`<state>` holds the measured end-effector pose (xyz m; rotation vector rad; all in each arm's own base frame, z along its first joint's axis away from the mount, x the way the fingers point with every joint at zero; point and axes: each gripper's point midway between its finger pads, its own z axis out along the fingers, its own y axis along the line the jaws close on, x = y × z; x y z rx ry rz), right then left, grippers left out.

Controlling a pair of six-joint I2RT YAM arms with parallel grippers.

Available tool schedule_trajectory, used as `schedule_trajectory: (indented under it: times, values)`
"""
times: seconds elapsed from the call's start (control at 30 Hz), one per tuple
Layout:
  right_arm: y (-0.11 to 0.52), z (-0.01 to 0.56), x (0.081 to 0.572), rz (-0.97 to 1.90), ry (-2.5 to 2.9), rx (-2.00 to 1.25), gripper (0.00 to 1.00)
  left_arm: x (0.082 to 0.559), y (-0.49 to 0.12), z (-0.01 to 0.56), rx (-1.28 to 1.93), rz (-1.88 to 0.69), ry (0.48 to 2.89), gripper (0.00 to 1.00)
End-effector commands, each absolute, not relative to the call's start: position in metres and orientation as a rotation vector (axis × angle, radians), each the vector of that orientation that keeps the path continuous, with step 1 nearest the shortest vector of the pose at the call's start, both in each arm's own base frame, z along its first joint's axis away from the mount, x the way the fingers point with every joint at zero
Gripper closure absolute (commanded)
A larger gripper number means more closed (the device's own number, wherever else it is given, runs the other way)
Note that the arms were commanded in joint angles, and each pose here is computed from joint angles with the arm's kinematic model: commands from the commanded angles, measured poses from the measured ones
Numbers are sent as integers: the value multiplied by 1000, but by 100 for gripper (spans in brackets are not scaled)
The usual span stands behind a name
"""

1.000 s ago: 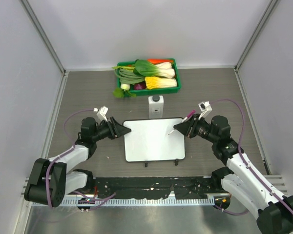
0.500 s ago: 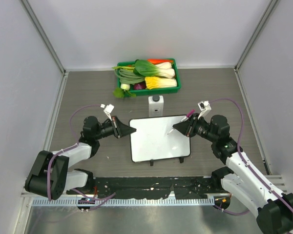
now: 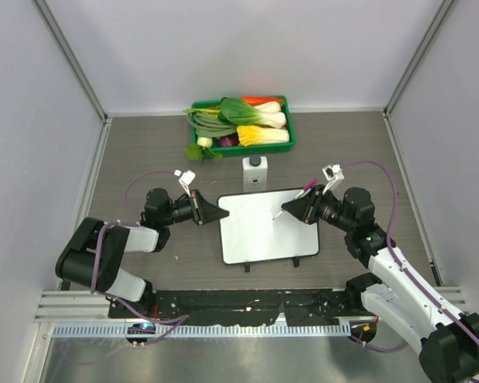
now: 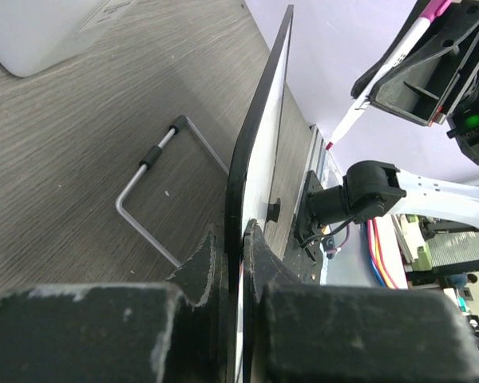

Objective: Write a sentence on the whiteboard
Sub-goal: Adjust the whiteboard on the whiteboard stand.

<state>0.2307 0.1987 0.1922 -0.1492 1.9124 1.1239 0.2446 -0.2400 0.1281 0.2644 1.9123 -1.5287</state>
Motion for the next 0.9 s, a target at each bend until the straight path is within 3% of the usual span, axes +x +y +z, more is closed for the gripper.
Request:
schedule_trajectory:
  times: [0.0, 0.07, 0.1, 0.27, 0.43, 0.6, 0.87]
  values:
    - [202, 205, 231, 1143, 1853, -172, 99, 248, -239, 101, 308, -1454, 1952, 100]
    - [201, 206, 231, 1140, 1852, -171, 99, 248, -238, 95, 305, -1449, 1981, 99]
    - [201, 206, 231, 1137, 1853, -168, 98, 247, -238, 93, 302, -1443, 1993, 95]
    - [200, 209, 231, 1138, 1846, -166, 99, 246, -233, 95, 290, -1396, 2010, 53]
    - [201, 212, 230, 1144, 1836, -179, 99, 246, -227, 108, 286, -1329, 1995, 28]
    - [199, 207, 232, 1123, 1850, -157, 99, 244, -221, 122, 268, -1282, 1966, 18]
    - [199, 205, 237, 1111, 1855, -147, 99, 246, -218, 129, 250, -1264, 1962, 16]
